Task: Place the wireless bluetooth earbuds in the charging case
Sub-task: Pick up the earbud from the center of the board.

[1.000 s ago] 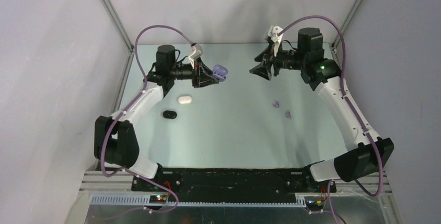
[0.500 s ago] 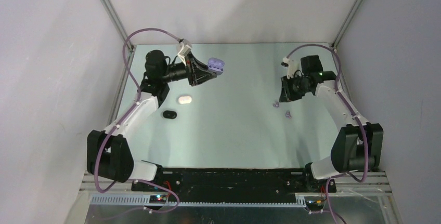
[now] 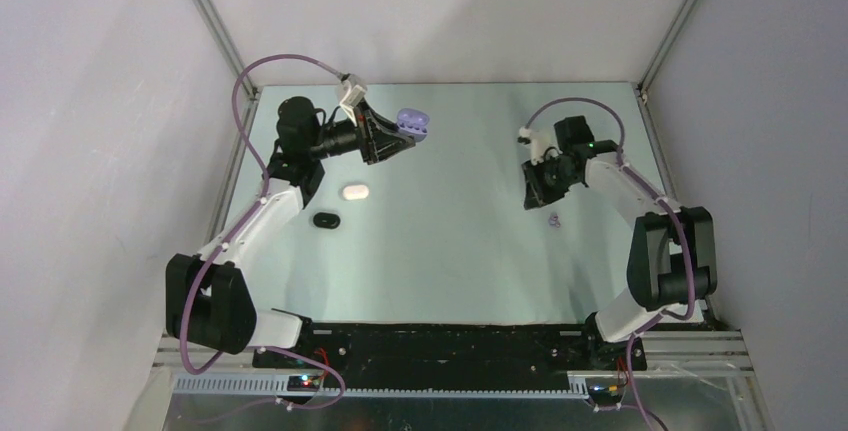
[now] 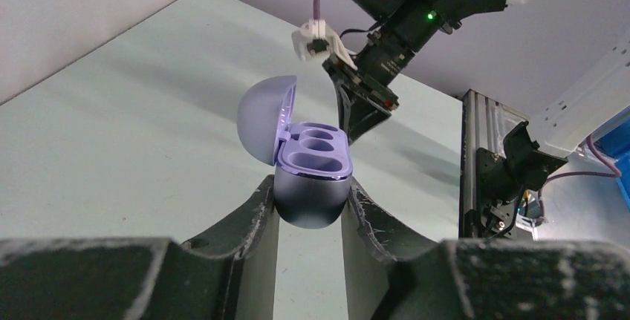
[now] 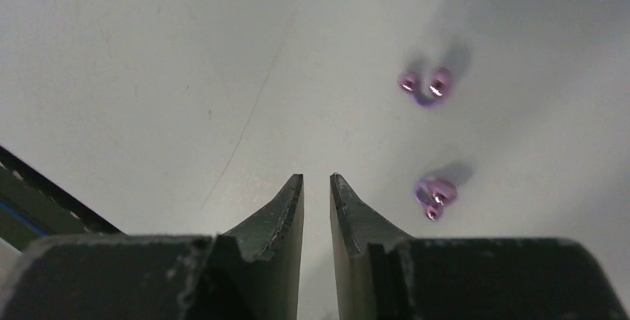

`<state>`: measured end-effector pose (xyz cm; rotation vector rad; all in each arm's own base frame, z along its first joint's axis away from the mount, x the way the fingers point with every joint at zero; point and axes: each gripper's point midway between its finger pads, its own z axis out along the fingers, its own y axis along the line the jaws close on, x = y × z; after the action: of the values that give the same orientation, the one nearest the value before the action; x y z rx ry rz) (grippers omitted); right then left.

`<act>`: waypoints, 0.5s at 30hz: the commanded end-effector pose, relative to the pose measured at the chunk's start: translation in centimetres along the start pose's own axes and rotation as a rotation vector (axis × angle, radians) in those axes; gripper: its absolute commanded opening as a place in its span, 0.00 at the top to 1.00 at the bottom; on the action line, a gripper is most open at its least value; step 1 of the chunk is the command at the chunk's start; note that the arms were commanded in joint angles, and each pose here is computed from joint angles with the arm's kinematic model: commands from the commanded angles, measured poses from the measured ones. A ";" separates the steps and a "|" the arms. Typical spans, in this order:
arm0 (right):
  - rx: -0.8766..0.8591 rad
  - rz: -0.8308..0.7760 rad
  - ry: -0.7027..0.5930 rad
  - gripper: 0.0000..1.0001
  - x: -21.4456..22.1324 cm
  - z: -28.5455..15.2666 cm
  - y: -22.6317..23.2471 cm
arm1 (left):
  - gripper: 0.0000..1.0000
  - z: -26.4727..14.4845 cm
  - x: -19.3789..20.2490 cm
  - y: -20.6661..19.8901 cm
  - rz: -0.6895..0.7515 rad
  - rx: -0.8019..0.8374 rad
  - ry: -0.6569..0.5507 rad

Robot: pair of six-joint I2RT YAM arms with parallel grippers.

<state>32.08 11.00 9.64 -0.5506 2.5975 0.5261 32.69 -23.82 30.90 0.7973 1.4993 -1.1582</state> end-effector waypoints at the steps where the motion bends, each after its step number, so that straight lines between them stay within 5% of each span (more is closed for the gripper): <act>1: -0.151 -0.504 0.003 0.75 -1.0 0.3 3.9 | 1.00 -0.9 -1.3 -0.6 0.060 -0.008 -0.019; 6: -0.218 -0.992 0.035 0.72 -0.3 0.7 5.0 | 1.00 -1.1 -1.0 -0.3 0.058 -0.012 -0.006; 15: -0.185 -1.340 0.175 0.70 0.5 2.0 0.2 | 1.00 -1.3 -0.8 -0.4 0.063 -0.009 0.011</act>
<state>30.43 13.57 7.84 -1.9182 1.9103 0.3533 32.81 -23.07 30.13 0.7904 1.5370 -1.1419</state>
